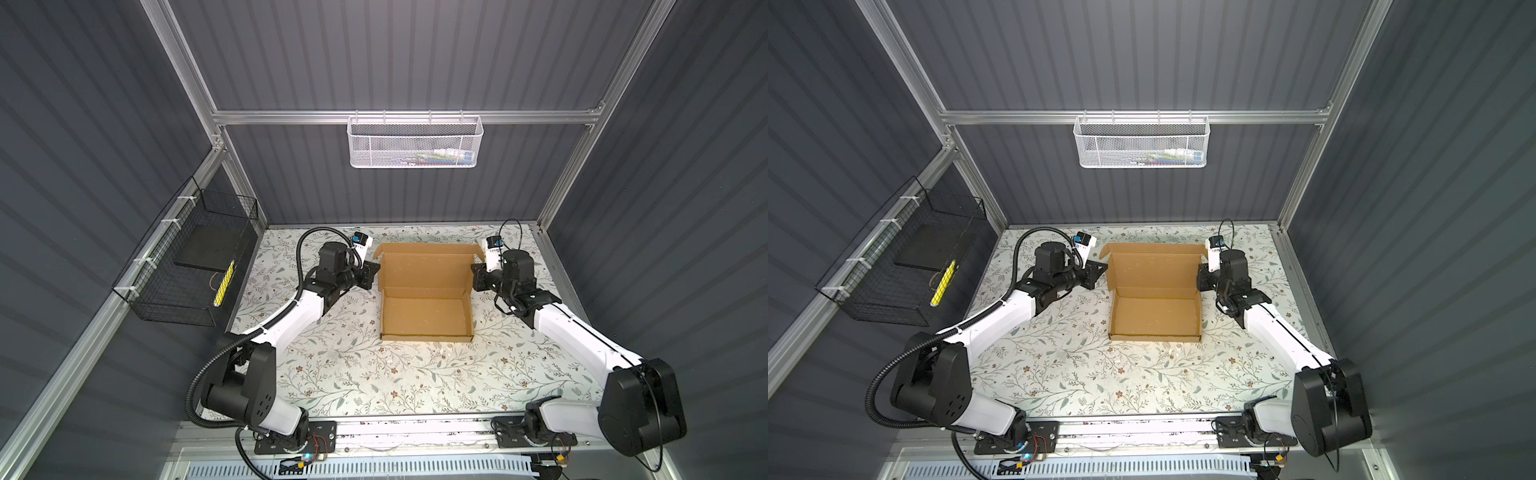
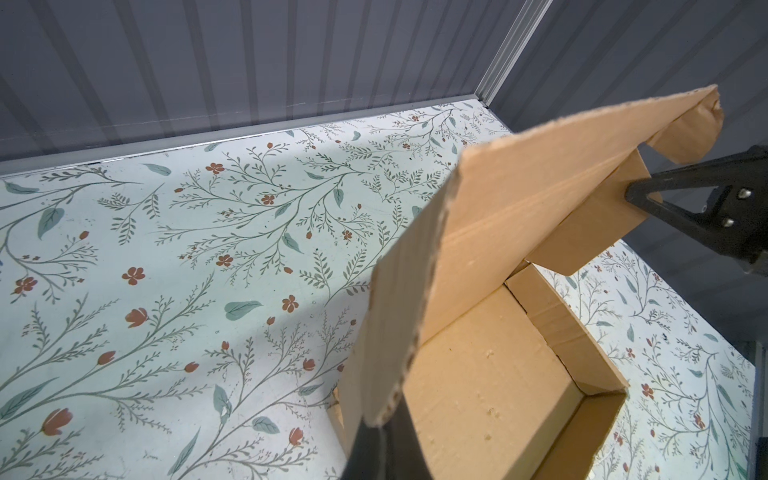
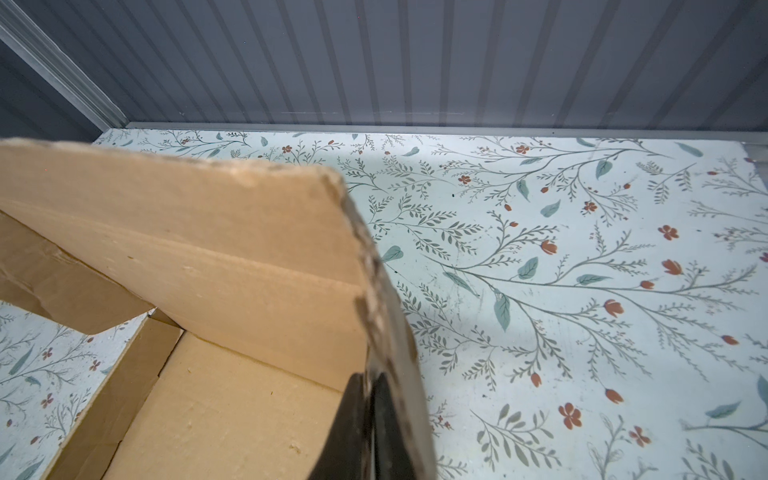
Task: Fold the paper box
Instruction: 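Lower the lid over the tray with both grippers, then release the lid and lift the right gripper away from the box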
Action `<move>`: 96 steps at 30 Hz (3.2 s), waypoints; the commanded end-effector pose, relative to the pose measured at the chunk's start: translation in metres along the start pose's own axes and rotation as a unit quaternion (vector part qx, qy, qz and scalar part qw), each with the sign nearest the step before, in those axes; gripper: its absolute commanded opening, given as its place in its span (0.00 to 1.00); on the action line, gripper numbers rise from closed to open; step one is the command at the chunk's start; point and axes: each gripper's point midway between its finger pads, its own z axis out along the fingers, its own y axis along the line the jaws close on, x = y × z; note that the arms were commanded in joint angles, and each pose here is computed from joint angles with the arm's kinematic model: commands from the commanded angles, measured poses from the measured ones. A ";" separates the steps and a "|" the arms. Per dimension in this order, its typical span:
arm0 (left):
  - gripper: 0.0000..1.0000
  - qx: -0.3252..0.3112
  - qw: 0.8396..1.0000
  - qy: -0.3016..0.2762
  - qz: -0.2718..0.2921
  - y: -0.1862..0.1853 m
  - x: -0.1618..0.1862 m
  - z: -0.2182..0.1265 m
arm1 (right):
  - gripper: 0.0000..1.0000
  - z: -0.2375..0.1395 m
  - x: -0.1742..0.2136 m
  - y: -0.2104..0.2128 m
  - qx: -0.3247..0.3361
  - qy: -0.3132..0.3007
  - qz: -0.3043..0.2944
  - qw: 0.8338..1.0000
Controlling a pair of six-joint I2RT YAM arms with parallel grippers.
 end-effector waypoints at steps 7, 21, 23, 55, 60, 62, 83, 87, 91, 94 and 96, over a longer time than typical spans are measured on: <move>0.00 0.011 0.999 -0.027 -0.013 -0.005 -0.016 -0.002 | 0.09 -0.006 0.000 0.005 0.002 -0.006 -0.006 1.000; 0.00 0.011 0.997 -0.045 -0.054 -0.016 -0.002 -0.007 | 0.07 -0.013 0.025 0.023 0.014 -0.025 -0.018 0.999; 0.00 0.011 0.998 -0.041 -0.055 -0.018 0.004 -0.008 | 0.07 -0.014 0.029 0.025 0.015 -0.025 -0.018 0.999; 0.00 -0.028 0.996 -0.023 -0.077 -0.027 0.069 -0.032 | 0.08 -0.042 0.091 0.039 0.043 -0.019 -0.008 0.999; 0.00 -0.031 0.996 -0.019 -0.080 -0.026 0.077 -0.035 | 0.09 -0.042 0.099 0.040 0.046 -0.015 -0.008 0.999; 0.00 -0.034 0.996 -0.018 -0.080 -0.025 0.079 -0.035 | 0.09 -0.043 0.102 0.041 0.046 -0.014 -0.009 0.999; 0.00 -0.050 0.995 -0.016 -0.082 -0.020 0.097 -0.038 | 0.17 -0.049 0.115 0.040 0.050 -0.009 -0.004 0.999; 0.00 -0.052 0.995 -0.016 -0.081 -0.020 0.097 -0.038 | 0.20 -0.051 0.115 0.039 0.052 -0.009 -0.004 0.999; 0.00 -0.052 0.995 -0.017 -0.080 -0.020 0.097 -0.038 | 0.24 -0.054 0.115 0.039 0.052 -0.011 -0.002 0.999; 0.00 -0.054 0.995 -0.017 -0.079 -0.020 0.097 -0.037 | 0.29 -0.056 0.116 0.038 0.051 -0.012 0.000 0.999; 0.00 -0.055 0.995 -0.016 -0.078 -0.020 0.098 -0.037 | 0.32 -0.058 0.117 0.038 0.050 -0.014 0.003 0.999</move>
